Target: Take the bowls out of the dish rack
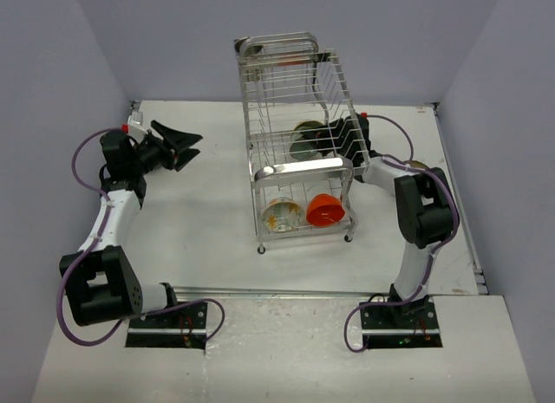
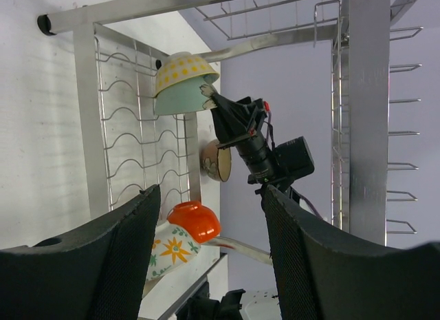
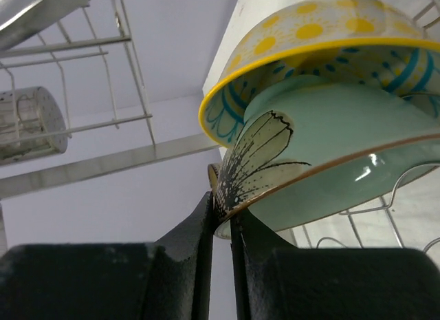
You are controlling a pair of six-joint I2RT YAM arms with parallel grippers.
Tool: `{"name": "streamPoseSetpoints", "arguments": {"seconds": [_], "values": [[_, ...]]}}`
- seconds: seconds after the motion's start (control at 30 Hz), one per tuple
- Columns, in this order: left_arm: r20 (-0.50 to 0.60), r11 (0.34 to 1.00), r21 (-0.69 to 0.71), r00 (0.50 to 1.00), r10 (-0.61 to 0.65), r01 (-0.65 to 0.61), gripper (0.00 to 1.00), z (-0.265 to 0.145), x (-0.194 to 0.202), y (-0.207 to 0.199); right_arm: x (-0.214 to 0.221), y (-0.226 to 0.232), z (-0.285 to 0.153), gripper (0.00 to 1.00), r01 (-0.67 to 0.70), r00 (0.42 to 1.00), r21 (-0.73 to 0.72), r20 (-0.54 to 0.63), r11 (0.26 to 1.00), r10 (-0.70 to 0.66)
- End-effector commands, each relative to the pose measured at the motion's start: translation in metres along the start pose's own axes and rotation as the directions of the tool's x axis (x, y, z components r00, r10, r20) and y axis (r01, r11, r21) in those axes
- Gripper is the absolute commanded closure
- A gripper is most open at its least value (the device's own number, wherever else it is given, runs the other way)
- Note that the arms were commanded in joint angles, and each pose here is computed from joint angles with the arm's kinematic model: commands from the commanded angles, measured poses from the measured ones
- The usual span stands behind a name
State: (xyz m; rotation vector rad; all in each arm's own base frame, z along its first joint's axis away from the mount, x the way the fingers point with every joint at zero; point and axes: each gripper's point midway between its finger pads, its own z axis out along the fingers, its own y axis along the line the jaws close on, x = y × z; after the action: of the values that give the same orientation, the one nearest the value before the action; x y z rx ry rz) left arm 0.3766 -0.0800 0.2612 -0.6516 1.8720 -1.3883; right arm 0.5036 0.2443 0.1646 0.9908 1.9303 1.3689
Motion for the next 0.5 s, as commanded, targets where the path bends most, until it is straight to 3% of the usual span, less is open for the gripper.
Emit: {"name": "streamPoseSetpoints", "arguments": {"seconds": [0.0,0.23,0.47], "values": [[0.01,0.999,0.028,0.999,0.04,-0.04,0.36,-0.006,0.0,-0.008,0.038,0.077,-0.029,1.0,0.013,0.994,-0.241,-0.102,0.97,-0.039],[0.005,0.999,0.024,0.999,0.037,-0.037,0.36,-0.006,0.002,-0.006,0.043,0.12,-0.063,1.0,0.034,0.993,-0.337,-0.093,0.941,-0.07],[0.007,0.999,0.027,0.999,0.041,-0.041,0.36,-0.007,0.002,-0.008,0.044,0.131,-0.09,1.0,0.046,0.995,-0.356,-0.061,0.933,-0.073]]}}
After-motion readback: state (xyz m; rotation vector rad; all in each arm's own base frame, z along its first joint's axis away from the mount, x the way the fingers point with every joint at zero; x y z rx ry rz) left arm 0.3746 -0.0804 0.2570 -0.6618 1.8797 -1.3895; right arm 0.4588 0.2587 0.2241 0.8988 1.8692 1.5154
